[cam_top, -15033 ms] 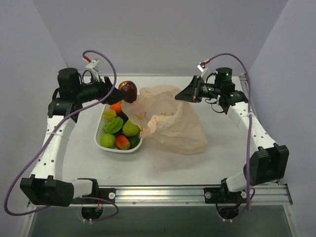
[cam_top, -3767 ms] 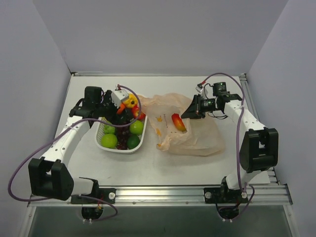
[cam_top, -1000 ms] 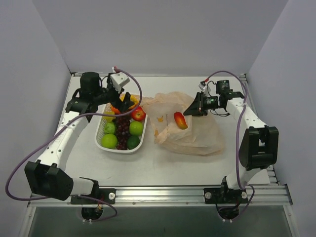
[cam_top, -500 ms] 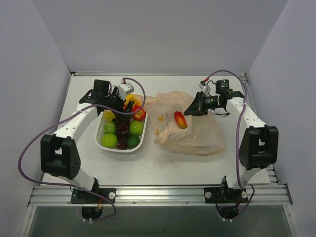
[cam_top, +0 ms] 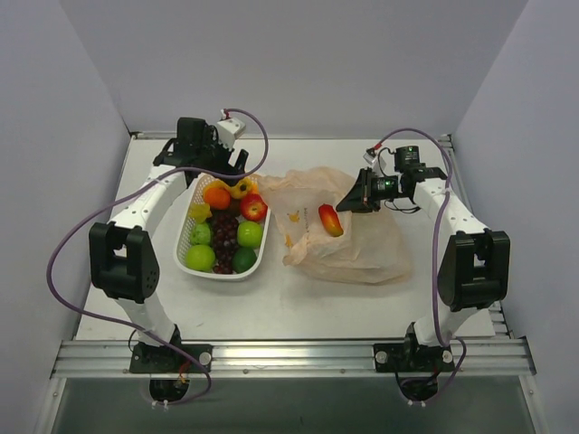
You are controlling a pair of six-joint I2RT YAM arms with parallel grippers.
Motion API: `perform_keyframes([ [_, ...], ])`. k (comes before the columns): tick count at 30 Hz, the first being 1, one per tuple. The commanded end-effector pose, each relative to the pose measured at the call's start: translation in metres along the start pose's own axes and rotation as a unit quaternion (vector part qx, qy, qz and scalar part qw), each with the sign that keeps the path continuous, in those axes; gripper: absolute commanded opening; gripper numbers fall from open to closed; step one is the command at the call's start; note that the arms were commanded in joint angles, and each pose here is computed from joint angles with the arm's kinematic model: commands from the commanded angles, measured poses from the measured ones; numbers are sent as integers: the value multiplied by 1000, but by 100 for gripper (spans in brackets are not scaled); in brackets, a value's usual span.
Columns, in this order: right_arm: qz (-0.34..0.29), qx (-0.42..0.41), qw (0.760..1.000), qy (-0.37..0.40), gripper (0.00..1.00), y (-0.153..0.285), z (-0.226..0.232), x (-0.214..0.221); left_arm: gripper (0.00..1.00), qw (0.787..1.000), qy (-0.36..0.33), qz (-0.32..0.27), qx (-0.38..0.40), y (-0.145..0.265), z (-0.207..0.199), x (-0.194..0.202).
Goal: Place the fake fruits into the plastic bag and tie a complex knot
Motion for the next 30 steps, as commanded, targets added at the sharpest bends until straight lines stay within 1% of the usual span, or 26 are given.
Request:
perform_keyframes([
  [1, 11, -5, 1000, -3, 0, -1, -1, 6, 97, 1000, 6, -2, -23, 2, 11, -10],
  [4, 9, -5, 1000, 1, 0, 0, 0, 6, 98, 999, 12, 26, -27, 12, 12, 5],
  [8, 13, -6, 1000, 1, 0, 0, 0, 9, 97, 996, -6, 68, -65, 29, 28, 32],
  [11, 15, -7, 1000, -2, 0, -2, -1, 9, 97, 994, -5, 88, -68, 37, 31, 45],
  [13, 16, -7, 1000, -5, 0, -3, -2, 9, 98, 993, -1, 97, -65, 34, 31, 51],
  [16, 17, -7, 1000, -7, 0, -4, -3, 8, 97, 992, 23, 113, -52, 27, 27, 59],
  [19, 16, -7, 1000, -4, 0, -4, -1, 6, 97, 987, 56, 148, -25, 17, 17, 81],
  [22, 14, -7, 1000, -2, 0, -3, 0, 4, 98, 984, 69, 161, -13, 14, 13, 92],
  [25, 14, -6, 1000, -1, 0, -3, 0, 4, 98, 981, 79, 176, -16, 10, 13, 104],
  [30, 17, -7, 1000, -3, 0, -4, -1, 5, 97, 979, 94, 181, -23, 5, 15, 106],
])
Point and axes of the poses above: each gripper's point midway between its finger pads, its own y axis back along the fingers, its own z axis along the line the jaws close on, x = y × z, the point moved 1 cm from there along y, back along the fingers, and after that the axes turned 8 degrees about y, right-handed, at the moved point
